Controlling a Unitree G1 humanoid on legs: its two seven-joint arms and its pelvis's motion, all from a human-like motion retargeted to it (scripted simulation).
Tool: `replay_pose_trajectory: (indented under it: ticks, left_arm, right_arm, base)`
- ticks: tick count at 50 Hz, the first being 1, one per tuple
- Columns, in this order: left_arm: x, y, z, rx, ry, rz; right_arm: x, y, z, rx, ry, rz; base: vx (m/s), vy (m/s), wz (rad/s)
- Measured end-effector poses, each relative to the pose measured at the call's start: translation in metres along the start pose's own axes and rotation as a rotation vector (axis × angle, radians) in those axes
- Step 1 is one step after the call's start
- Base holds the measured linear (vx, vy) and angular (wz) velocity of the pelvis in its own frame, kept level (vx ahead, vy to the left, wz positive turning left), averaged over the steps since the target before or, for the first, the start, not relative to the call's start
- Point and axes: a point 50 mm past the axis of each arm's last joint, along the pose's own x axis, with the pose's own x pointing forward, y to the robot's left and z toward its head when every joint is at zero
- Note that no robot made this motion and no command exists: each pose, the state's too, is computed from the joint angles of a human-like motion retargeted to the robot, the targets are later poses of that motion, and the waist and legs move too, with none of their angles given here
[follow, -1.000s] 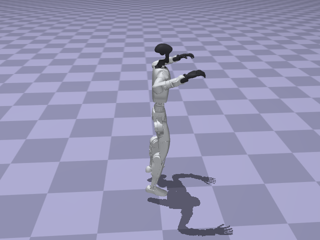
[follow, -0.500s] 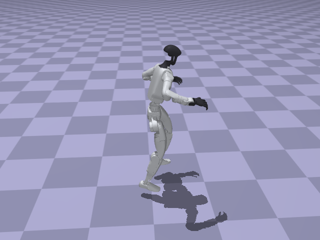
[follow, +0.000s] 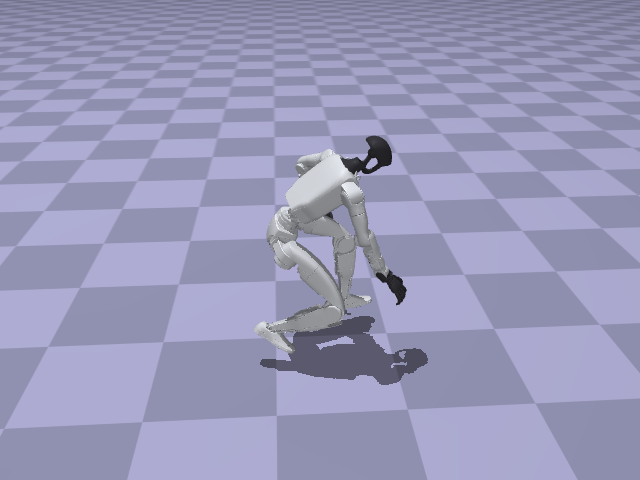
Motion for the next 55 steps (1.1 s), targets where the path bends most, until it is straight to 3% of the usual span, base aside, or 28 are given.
replay_pose_trajectory:
  ticks: [8,15,19,25,36,44,52,55]
  left_arm:
    - [-0.008,0.0,0.003,-0.018,-0.048,0.04]
    - [0.019,-0.009,0.077,0.117,-0.341,-0.027]
    - [0.035,-0.016,0.134,0.224,-0.57,-0.055]
    - [0.059,0.005,0.198,0.365,-0.754,0.069]
    - [0.1,0.115,0.261,0.694,-0.605,0.59]
    - [0.096,0.147,0.3,0.652,-0.555,0.772]
    - [0.082,0.176,0.305,0.759,-0.516,0.984]
    - [0.074,0.186,0.295,0.917,-0.538,1.036]
  right_arm:
    - [-0.02,0.022,-0.038,-0.345,-0.115,0.047]
    - [-0.02,0.007,-0.055,-0.504,-0.137,-0.043]
    - [-0.027,0.004,-0.054,-0.22,-0.139,-0.212]
    - [-0.041,0.005,-0.043,-0.102,-0.26,-0.501]
    - [-0.049,0.054,0.032,-0.023,-0.381,-0.482]
    - [-0.059,0.068,0.104,0.058,-0.527,-0.502]
    - [-0.081,0.07,0.166,0.208,-0.698,-0.567]
    - [-0.086,0.067,0.171,0.278,-0.746,-0.597]
  base:
    - [0.2,0.01,-0.63]
    - [0.13,-0.07,-0.63]
    - [0.16,-0.08,-0.13]
    - [0.22,-0.11,0.22]
    - [0.25,-0.14,0.36]
    - [0.17,-0.07,0.02]
    - [0.11,-0.04,-0.05]
    - [0.09,-0.03,0.21]
